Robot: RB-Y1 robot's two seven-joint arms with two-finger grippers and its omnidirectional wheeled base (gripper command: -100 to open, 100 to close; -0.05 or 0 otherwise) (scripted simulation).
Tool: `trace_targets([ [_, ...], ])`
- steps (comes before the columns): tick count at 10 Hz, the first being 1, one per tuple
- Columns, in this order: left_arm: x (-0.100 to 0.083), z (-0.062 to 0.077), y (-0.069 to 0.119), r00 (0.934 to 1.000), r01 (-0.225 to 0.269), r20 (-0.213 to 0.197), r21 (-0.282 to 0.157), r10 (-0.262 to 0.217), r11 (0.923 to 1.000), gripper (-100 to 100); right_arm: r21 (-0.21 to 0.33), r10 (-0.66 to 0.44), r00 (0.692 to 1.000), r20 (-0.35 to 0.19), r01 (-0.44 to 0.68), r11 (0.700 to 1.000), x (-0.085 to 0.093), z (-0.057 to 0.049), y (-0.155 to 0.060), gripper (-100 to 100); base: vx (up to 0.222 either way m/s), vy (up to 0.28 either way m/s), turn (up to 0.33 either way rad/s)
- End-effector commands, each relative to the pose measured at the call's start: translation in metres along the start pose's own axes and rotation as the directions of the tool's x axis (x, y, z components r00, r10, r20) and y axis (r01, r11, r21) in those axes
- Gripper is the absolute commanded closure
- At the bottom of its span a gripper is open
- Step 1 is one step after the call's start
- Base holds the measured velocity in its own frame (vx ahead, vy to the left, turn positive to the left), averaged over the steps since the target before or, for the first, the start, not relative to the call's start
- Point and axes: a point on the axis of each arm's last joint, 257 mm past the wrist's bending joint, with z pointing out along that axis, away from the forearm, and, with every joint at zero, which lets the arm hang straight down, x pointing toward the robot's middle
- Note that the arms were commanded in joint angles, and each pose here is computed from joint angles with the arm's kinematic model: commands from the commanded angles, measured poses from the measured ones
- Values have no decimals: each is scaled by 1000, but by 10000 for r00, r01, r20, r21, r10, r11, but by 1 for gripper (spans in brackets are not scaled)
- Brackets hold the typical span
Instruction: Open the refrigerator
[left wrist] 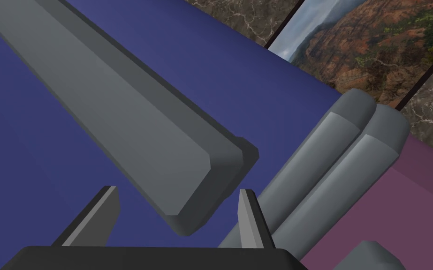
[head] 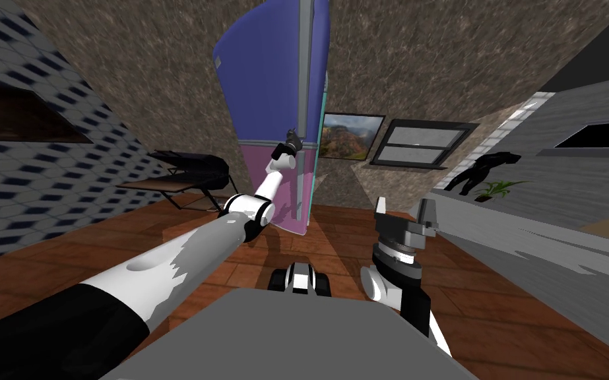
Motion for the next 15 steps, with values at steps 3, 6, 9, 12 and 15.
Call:
trace_targets([
  [3, 5, 10, 9, 10000, 1, -66, 117, -1, 9999, 100, 0, 0, 10000, -1, 0, 10000, 0, 0, 0, 0, -103, 72, 5],
  [6, 15, 9, 27, 9998, 118, -169, -201, -122, 9997, 100, 0, 0, 10000, 0, 0, 10000, 0, 0, 0, 0, -11, 45, -6],
  [9, 29, 9, 33, 9988, 284, -380, -297, -295, 9992, 100, 0, -3, 10000, -4, 3, 10000, 0, 0, 0, 0, -76, 233, -70],
  [12, 59, 7, 45, 9947, 611, -796, -506, -650, 9969, 100, 0, -3, 10000, -4, 3, 10000, 0, 0, 0, 0, -128, 279, -61],
  [15, 89, 5, 56, 9875, 929, -1203, -739, -1014, 9929, 100, 0, -2, 10000, -2, 2, 10000, 0, 0, 0, 0, -84, 246, -52],
])
